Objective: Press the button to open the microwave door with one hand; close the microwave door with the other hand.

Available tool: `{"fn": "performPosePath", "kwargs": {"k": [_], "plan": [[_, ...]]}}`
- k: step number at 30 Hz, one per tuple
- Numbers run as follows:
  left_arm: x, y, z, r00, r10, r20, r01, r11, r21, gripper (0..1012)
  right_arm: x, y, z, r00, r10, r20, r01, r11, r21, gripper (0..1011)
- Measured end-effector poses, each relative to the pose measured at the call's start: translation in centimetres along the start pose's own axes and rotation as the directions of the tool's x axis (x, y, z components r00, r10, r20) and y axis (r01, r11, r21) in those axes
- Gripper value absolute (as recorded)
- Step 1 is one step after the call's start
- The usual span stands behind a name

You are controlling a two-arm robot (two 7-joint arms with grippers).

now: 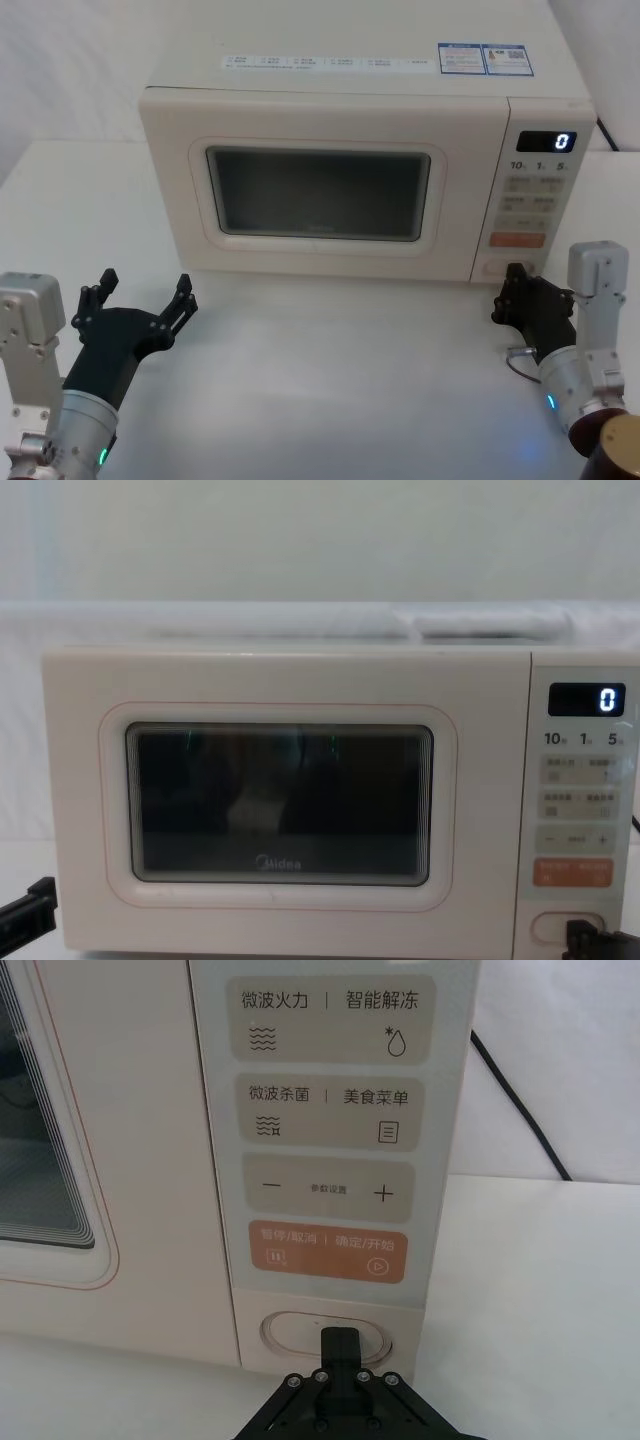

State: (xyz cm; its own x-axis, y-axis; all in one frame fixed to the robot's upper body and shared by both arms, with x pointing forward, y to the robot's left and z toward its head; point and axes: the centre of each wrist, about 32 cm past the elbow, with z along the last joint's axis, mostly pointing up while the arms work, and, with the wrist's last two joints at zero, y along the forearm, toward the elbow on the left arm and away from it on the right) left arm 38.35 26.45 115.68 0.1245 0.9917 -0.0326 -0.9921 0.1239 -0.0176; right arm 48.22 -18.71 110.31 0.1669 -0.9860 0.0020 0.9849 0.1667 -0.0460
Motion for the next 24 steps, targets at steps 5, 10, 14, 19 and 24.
{"fn": "performPosePath", "kwargs": {"k": [5, 10, 14, 19, 24], "plan": [[0.00, 0.0, 0.0, 1.0000, 0.000, 0.000, 0.000, 1.0000, 0.000, 1001, -0.08, 0.3, 0.0, 1.000, 0.001, -0.002, -0.001, 1.000, 0.001, 0], [0.00, 0.0, 0.0, 1.0000, 0.000, 0.000, 0.000, 1.0000, 0.000, 1001, -0.16, 0.6, 0.0, 1.000, 0.004, -0.001, -0.004, 1.000, 0.002, 0], [0.00, 0.0, 0.0, 1.0000, 0.000, 0.000, 0.000, 1.0000, 0.000, 1001, -0.24, 0.8, 0.1, 1.000, 0.006, -0.002, -0.006, 1.000, 0.004, 0], [0.00, 0.0, 0.0, 1.0000, 0.000, 0.000, 0.000, 1.0000, 0.000, 1001, -0.33, 1.0, 0.1, 1.000, 0.007, -0.003, -0.007, 1.000, 0.005, 0], [0.00, 0.0, 0.0, 1.0000, 0.000, 0.000, 0.000, 1.0000, 0.000, 1001, -0.44, 1.3, 0.2, 1.000, 0.010, -0.005, -0.010, 1.000, 0.008, 0]]}}
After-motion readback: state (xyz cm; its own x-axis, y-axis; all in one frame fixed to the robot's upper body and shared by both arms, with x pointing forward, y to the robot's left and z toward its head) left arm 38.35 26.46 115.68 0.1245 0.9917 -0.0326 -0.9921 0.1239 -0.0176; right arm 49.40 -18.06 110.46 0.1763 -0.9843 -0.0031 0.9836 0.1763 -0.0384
